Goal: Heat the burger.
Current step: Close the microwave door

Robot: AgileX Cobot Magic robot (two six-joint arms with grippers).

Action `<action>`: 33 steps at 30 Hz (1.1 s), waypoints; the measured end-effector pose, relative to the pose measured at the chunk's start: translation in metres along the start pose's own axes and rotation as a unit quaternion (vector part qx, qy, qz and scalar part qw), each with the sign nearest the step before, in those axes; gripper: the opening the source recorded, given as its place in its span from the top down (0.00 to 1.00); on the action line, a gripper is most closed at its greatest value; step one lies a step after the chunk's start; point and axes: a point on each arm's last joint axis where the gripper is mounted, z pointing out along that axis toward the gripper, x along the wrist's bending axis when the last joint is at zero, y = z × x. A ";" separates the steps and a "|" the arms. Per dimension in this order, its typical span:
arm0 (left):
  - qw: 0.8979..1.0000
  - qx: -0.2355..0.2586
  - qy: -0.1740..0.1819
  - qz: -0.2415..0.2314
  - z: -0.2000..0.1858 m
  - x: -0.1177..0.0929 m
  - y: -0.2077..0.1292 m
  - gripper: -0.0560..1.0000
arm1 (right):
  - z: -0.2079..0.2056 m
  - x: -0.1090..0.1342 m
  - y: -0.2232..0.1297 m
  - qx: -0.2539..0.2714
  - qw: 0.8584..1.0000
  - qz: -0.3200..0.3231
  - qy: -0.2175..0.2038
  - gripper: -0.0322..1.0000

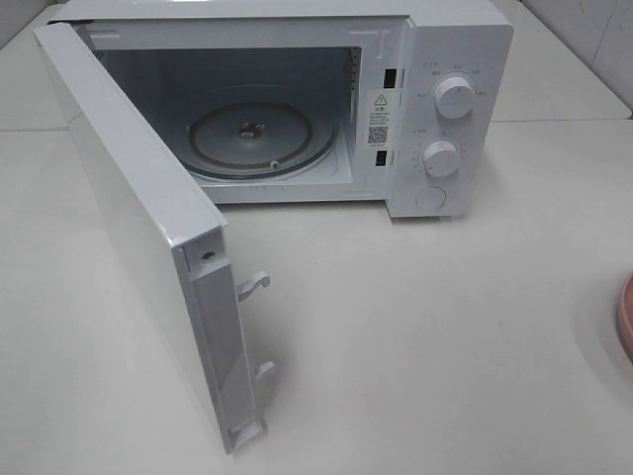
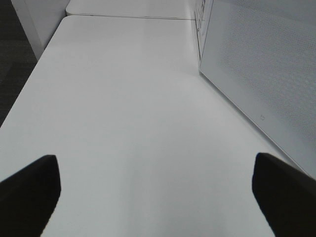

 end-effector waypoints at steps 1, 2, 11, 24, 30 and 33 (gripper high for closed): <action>1.000 0.000 0.000 0.000 0.000 0.000 0.000 0.03 | 0.000 0.000 0.000 0.000 1.000 0.000 0.000 0.36; 1.000 0.000 0.000 0.000 0.000 0.000 0.000 0.03 | 0.000 0.000 0.000 0.000 1.000 0.000 0.000 0.36; 1.000 0.000 0.000 0.000 0.000 0.000 0.000 0.03 | 0.000 0.000 0.000 0.000 1.000 0.000 0.000 0.36; 1.000 -0.015 0.000 -0.001 -0.003 0.000 0.006 0.03 | 0.000 0.000 0.000 0.000 1.000 0.000 0.000 0.36; 0.999 -0.053 -0.001 -0.001 0.000 0.000 0.023 0.12 | 0.000 0.000 0.000 0.000 1.000 0.000 0.000 0.36; 0.998 -0.063 -0.001 -0.001 0.006 -0.001 0.031 0.24 | 0.000 0.000 0.000 0.000 1.000 0.000 0.000 0.36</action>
